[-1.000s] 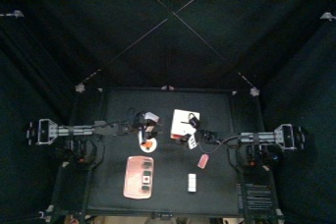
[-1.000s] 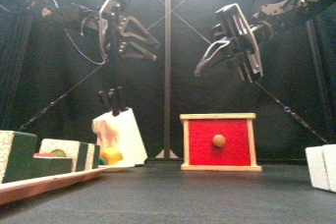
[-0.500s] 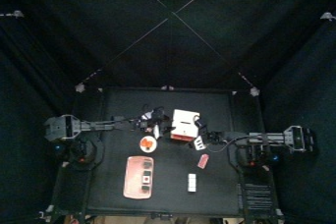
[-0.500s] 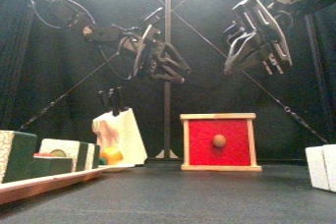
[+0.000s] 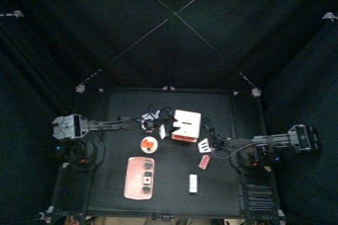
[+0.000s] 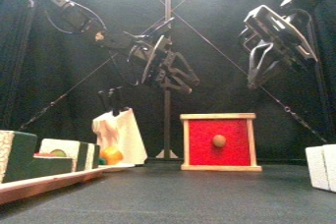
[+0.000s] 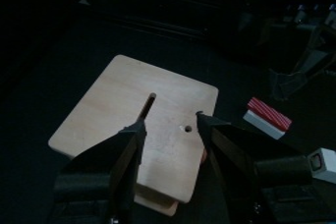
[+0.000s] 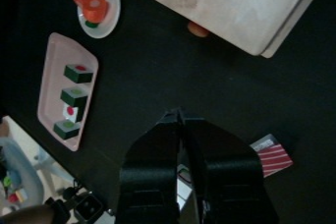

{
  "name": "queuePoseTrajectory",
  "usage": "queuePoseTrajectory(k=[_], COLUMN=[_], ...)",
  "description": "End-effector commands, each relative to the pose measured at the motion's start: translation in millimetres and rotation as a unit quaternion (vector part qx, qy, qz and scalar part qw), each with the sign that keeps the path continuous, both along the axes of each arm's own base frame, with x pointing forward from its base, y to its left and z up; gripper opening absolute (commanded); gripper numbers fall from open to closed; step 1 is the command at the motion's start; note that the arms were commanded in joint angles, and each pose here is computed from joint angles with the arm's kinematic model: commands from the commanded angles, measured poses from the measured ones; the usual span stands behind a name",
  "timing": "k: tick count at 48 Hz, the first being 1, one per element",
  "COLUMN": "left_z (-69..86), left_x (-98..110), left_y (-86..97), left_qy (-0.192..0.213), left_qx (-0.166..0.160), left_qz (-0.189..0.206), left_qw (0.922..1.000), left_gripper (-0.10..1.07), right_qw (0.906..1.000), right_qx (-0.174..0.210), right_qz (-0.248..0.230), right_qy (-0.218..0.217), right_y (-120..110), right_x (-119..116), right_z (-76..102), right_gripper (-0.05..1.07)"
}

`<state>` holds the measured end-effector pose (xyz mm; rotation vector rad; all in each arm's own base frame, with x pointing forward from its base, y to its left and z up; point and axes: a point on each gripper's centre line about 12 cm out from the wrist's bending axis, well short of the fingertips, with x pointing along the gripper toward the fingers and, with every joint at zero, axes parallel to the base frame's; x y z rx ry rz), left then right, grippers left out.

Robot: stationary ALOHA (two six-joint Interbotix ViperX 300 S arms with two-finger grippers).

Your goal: Grab drawer handle

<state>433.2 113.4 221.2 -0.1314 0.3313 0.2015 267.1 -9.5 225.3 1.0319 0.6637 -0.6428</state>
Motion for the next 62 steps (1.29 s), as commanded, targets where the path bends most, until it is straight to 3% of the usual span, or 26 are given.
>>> queuePoseTrajectory(k=[1, 18, 31, 45, 62], left_z=[11.6, -2.2, -17.3, -25.7, -27.3], left_x=[5.7, 13.0, 21.3, 25.0, 23.7], left_y=[2.2, 7.2, 21.4, 28.5, 34.9], left_qy=[-0.016, -0.003, 0.029, 0.069, 0.076], left_qx=[0.005, 0.003, -0.001, -0.002, 0.012], left_qz=[0.000, 0.002, 0.021, 0.037, 0.036], left_qw=[0.9999, 1.0000, 0.9994, 0.9969, 0.9964], left_gripper=[0.83, 0.83, 0.83, 0.82, 0.63], right_qw=[0.9996, 0.9977, 0.9970, 0.9937, 0.9919], right_qx=[-0.017, -0.049, -0.066, -0.090, -0.103], right_qz=[0.004, -0.024, -0.038, -0.065, -0.070], right_qy=[-0.022, -0.041, -0.012, 0.015, 0.027], right_y=[7.2, 14.9, 11.7, 7.0, 8.0], right_x=[-0.7, 2.6, 15.4, 22.5, 32.3], right_z=[5.5, -12.9, -30.4, -32.6, -34.6], right_gripper=[0.37, 0.37, 0.37, 0.39, 0.45])
